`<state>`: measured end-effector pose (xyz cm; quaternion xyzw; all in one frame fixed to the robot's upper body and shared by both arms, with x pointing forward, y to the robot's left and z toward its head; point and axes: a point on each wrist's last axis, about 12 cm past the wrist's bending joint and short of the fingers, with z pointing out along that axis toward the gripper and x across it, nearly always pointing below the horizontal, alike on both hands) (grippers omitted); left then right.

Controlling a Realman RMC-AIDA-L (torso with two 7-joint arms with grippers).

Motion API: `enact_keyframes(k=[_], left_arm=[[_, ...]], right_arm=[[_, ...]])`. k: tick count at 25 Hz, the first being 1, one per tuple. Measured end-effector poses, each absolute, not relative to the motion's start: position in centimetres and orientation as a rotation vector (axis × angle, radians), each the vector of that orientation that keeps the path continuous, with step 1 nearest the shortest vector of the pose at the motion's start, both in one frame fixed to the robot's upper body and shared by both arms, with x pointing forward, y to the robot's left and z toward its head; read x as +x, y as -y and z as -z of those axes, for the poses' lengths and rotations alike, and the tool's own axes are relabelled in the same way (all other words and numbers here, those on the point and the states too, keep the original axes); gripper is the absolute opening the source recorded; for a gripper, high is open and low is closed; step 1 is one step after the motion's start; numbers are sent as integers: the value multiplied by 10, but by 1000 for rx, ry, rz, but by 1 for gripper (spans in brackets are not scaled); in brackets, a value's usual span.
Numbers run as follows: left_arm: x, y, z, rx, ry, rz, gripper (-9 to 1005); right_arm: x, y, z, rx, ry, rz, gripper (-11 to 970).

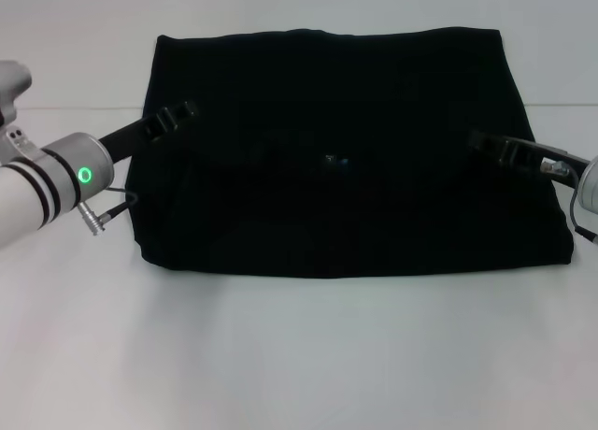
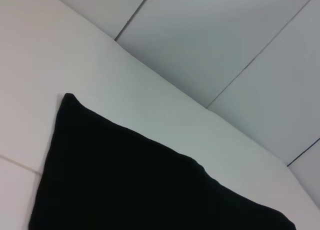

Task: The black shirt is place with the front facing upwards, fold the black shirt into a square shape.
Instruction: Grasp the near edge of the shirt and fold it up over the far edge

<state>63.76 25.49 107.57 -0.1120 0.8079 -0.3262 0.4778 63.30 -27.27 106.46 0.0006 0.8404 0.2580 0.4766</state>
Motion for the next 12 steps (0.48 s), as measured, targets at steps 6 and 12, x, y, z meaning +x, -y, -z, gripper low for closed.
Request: enact_keyframes(k=[6, 12], left_arm=[[628, -259, -1076, -243, -1958, 881, 418], [614, -282, -1085, -221, -1947, 1050, 576]], right_arm=[[627, 278, -1067, 43, -2000, -710, 554], [614, 285, -1077, -50, -1895, -796, 687]])
